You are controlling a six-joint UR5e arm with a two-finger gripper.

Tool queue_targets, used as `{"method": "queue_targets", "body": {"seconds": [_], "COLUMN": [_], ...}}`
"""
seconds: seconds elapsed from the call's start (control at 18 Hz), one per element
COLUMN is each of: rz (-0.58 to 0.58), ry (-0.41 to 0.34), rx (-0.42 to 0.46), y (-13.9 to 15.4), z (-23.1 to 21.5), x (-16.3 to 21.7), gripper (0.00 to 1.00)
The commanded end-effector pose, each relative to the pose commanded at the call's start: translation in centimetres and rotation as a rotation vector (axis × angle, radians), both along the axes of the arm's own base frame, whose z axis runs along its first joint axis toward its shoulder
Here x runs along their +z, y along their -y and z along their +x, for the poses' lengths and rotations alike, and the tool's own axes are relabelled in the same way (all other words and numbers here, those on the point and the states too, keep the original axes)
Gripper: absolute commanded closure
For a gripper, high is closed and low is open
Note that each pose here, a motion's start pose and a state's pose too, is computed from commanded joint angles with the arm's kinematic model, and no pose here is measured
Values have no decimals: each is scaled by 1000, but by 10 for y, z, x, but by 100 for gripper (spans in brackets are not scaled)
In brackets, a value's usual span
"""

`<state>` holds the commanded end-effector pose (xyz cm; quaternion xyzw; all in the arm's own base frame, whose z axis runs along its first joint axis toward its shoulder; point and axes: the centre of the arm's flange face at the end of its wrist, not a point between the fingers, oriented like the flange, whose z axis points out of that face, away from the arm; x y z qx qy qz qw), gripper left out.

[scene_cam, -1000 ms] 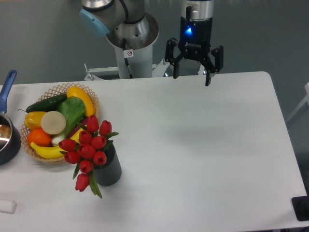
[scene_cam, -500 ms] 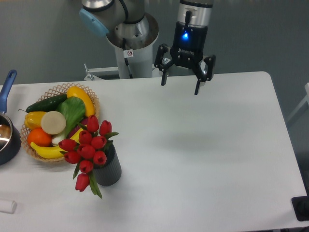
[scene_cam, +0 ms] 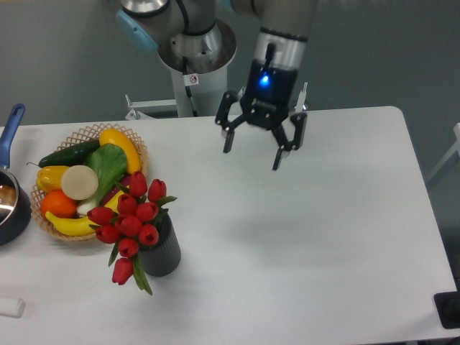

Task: Pick up the flowers from the vase
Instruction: 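Move the open gripper toward the red tulips in the black vase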

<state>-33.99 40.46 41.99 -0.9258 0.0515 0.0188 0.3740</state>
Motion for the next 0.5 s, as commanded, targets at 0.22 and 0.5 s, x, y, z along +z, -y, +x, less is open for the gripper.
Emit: {"method": "queue_targets", "body": {"seconds": [0.22,0.5], "rz": [37,82], "ry": [18,2], "rx": [-62,-186], "y": [0,-6], "z": [16,37], "x": [-10,-25], "gripper": [0,0]}}
